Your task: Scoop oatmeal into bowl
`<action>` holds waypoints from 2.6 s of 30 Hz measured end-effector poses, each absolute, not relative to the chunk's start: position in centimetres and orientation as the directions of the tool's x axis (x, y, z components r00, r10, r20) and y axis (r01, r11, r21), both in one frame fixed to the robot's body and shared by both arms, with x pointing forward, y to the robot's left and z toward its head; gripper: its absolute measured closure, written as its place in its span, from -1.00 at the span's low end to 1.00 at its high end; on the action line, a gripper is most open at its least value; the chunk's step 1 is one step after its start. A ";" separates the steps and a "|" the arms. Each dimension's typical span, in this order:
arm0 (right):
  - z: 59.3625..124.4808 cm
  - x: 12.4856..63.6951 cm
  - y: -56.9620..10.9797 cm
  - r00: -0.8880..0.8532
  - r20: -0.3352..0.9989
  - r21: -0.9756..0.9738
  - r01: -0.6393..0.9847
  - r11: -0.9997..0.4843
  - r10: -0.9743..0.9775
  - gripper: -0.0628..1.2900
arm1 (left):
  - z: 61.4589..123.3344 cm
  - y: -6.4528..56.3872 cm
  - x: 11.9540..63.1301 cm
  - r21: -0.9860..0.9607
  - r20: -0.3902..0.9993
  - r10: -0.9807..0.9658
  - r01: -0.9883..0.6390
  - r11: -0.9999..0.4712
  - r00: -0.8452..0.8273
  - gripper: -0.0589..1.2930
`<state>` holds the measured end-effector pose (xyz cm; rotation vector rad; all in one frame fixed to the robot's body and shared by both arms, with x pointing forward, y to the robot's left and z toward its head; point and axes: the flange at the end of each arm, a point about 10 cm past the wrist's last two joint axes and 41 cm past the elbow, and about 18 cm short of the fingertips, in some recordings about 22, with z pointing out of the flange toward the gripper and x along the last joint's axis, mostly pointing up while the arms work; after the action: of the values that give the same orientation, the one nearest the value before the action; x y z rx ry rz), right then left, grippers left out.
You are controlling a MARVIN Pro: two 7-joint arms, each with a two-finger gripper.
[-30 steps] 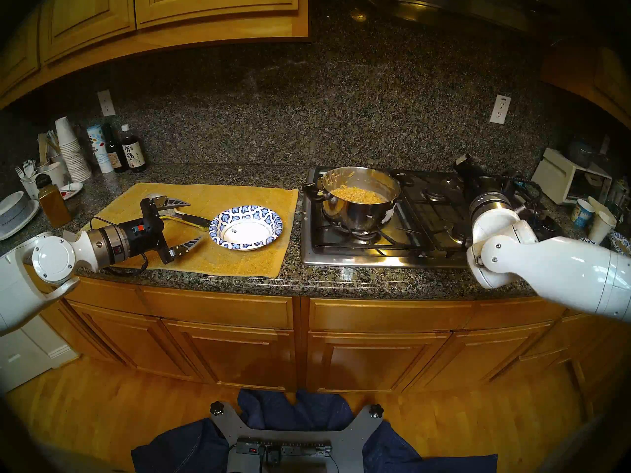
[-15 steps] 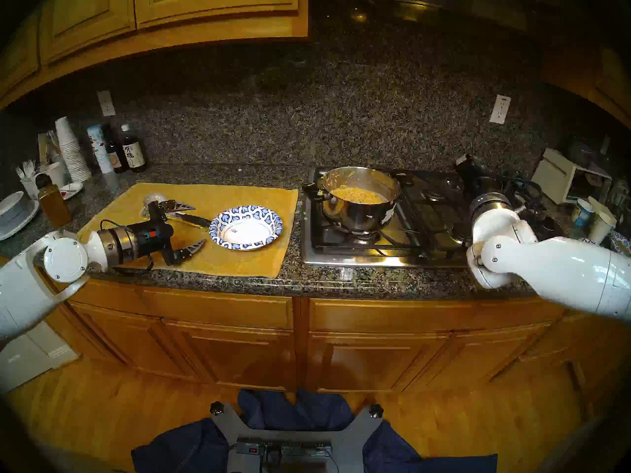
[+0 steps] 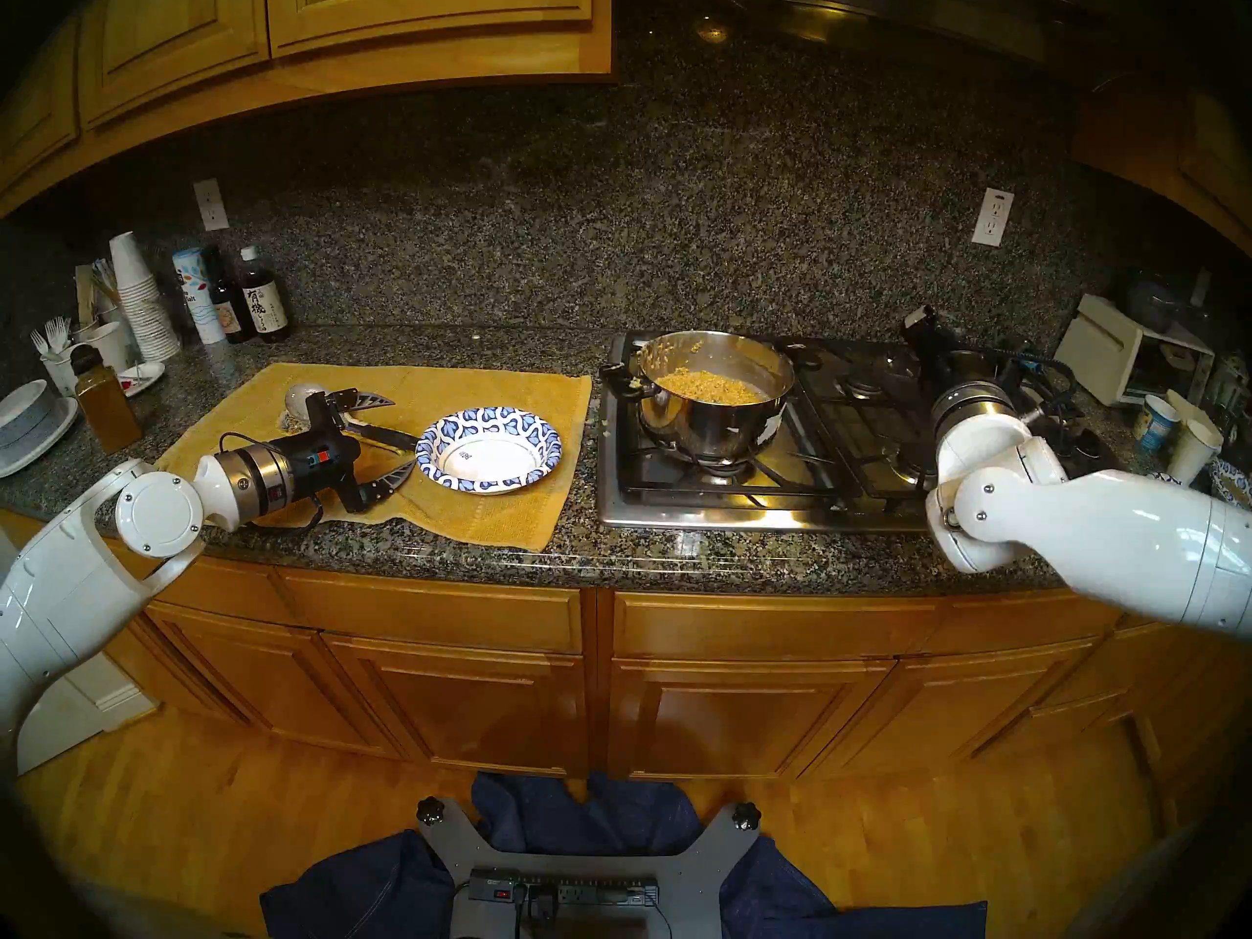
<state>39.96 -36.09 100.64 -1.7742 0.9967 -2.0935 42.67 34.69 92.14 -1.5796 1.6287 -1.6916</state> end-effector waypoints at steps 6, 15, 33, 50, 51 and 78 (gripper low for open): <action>100.6 40.0 -36.1 -0.246 0.786 -0.617 -0.252 -0.745 -0.568 -0.92 | 92.4 34.3 42.8 -0.843 0.466 -0.808 -0.458 -0.283 -0.359 -0.91; 100.6 40.0 -36.1 -0.246 0.786 -0.617 -0.252 -0.745 -0.568 -0.92 | 93.6 34.3 42.5 -0.837 0.454 -0.806 -0.492 -0.239 -0.380 -0.91; 100.6 40.0 -36.1 -0.246 0.786 -0.617 -0.252 -0.745 -0.568 -0.92 | 94.6 34.3 43.4 -0.856 0.431 -0.823 -0.456 -0.243 -0.371 -0.91; 100.6 40.0 -36.1 -0.246 0.786 -0.617 -0.252 -0.745 -0.568 -0.92 | 93.5 34.8 44.4 -0.857 0.413 -0.845 -0.458 -0.235 -0.340 -0.91; 100.6 40.0 -36.1 -0.246 0.786 -0.617 -0.252 -0.745 -0.568 -0.92 | 93.5 34.8 44.4 -0.858 0.413 -0.845 -0.456 -0.236 -0.340 -0.91; 100.6 40.0 -36.1 -0.245 0.786 -0.617 -0.253 -0.745 -0.568 -0.92 | 92.9 34.1 45.6 -0.878 0.398 -0.842 -0.419 -0.233 -0.365 -0.91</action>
<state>39.95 -36.10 100.62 -1.7749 0.9976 -2.0928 45.58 34.07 92.95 -1.5028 1.6680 -1.6271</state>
